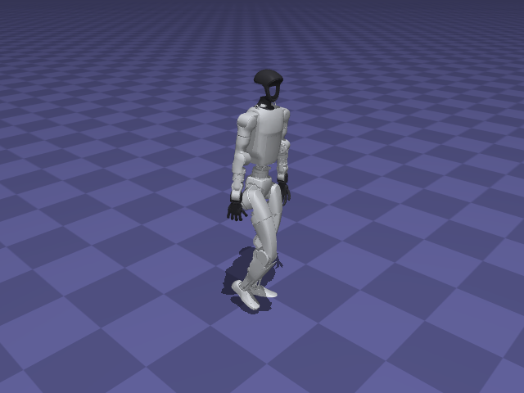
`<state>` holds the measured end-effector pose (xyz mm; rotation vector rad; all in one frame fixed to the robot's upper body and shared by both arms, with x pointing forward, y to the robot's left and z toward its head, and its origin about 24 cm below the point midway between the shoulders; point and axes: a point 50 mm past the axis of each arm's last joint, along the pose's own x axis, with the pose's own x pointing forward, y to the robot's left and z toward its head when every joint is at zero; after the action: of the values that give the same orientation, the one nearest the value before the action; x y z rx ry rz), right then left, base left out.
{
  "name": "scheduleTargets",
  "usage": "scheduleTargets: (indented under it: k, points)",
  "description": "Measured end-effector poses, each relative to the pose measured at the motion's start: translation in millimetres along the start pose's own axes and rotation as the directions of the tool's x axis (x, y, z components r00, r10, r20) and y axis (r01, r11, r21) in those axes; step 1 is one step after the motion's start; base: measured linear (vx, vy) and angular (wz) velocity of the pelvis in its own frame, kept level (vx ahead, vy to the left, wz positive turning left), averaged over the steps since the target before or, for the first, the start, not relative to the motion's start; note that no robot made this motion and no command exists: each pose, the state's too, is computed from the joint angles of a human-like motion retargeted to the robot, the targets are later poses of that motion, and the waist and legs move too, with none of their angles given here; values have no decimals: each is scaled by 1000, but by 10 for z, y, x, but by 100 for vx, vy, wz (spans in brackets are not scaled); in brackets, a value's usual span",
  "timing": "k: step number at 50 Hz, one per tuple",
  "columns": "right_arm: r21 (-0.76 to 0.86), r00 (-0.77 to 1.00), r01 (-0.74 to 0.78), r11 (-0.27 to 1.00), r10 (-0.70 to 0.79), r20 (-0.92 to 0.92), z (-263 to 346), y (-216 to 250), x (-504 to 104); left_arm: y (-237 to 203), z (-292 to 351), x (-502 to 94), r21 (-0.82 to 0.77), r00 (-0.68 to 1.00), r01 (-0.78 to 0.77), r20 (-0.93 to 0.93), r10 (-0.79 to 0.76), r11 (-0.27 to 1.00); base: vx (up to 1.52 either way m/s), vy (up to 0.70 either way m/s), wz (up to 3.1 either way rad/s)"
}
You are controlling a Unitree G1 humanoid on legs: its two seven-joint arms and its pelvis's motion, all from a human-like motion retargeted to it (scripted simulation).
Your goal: In place motions
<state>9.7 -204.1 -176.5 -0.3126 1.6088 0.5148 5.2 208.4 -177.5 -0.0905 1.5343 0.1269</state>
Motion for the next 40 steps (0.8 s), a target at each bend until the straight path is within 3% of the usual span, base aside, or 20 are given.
scheduleTargets:
  k: [27, 40]
  points:
    - [44, 998, -4, 999, 7, -66, -256, 68, 6, -72, -138, 4, 20, 999, 18, -42, -17, 1000, 1, 0, 4]
    - [-31, 999, 7, 999, -5, 54, 157, -12, -2, -107, -237, 1, -59, 998, 31, -58, -35, 998, 2, 8, -24]
